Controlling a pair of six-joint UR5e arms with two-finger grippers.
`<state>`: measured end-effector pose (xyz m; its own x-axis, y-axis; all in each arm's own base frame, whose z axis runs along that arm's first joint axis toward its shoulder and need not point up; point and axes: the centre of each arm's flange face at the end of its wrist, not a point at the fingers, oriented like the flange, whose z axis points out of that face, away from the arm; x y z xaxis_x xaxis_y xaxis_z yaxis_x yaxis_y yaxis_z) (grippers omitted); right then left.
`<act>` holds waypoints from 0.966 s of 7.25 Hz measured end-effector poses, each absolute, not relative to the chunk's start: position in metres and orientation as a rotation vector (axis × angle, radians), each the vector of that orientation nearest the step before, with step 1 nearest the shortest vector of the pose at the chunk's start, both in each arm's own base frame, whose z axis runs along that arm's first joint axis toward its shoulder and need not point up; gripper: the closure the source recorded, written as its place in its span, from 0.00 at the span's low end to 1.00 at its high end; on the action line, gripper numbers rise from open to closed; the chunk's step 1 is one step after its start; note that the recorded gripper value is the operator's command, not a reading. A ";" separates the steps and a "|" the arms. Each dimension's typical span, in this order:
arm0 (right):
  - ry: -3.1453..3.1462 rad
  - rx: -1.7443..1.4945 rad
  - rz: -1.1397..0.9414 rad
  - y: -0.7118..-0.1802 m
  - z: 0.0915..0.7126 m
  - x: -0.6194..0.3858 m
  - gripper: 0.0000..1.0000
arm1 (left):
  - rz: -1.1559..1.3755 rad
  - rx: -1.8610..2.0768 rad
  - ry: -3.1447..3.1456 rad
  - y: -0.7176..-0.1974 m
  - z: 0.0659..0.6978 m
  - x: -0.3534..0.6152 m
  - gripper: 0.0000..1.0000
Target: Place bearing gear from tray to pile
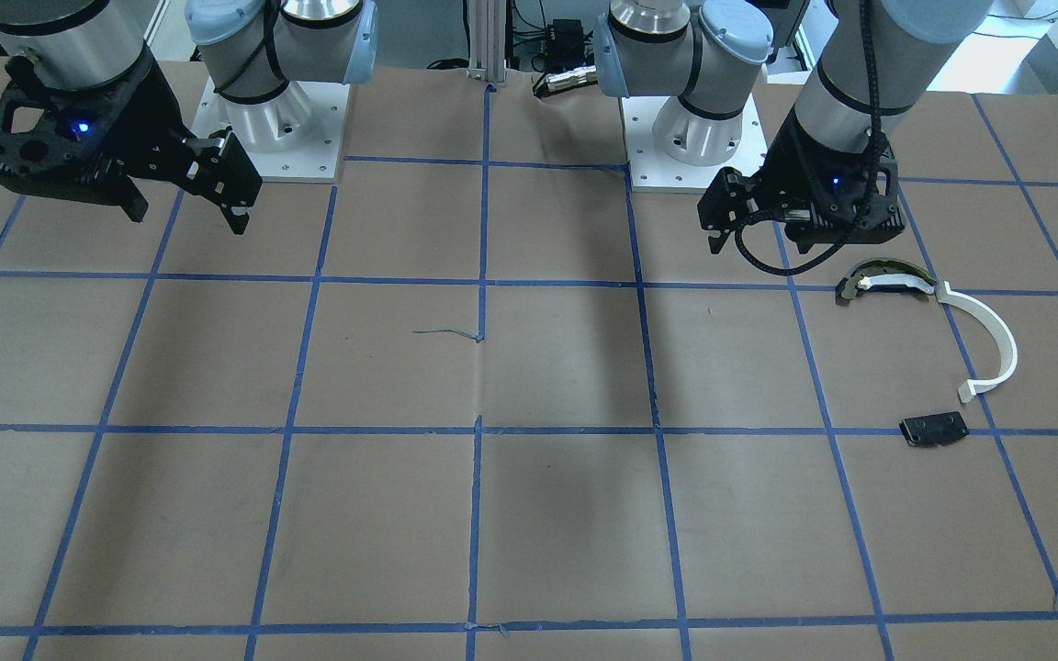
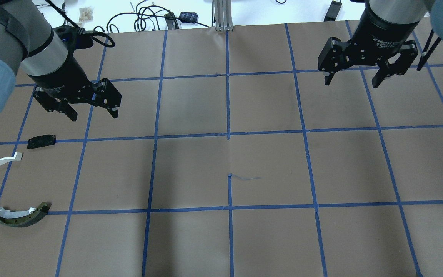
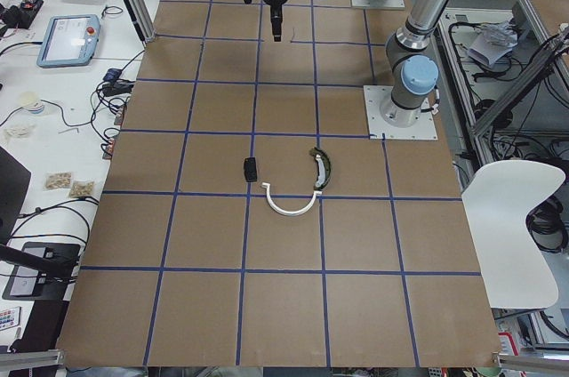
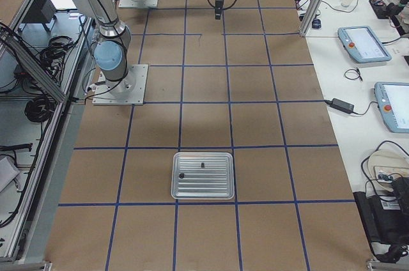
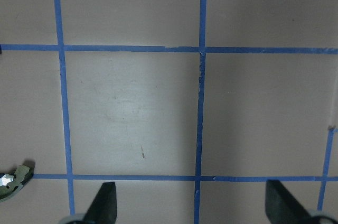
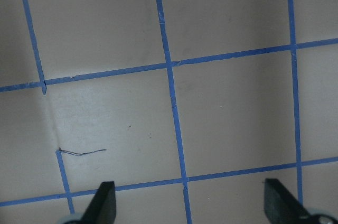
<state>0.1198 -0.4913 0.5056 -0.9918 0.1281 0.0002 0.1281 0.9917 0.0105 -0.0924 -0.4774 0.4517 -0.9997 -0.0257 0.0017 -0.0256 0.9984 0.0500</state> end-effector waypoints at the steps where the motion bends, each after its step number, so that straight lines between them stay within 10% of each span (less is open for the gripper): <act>1: 3.134 0.198 0.007 -0.491 0.506 0.120 0.00 | -0.081 0.040 -3.140 -0.477 0.451 -0.092 0.00; 7: 3.146 0.100 -0.036 -0.498 0.504 0.111 0.00 | -0.090 0.044 -3.142 -0.480 0.447 -0.091 0.00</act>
<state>0.1114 -0.4985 0.5043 -0.9980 0.0637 0.0056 0.0636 0.9977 -0.0231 -0.0906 -0.4802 0.4465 -0.9996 -0.0278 -0.0025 -0.0279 0.9980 0.0572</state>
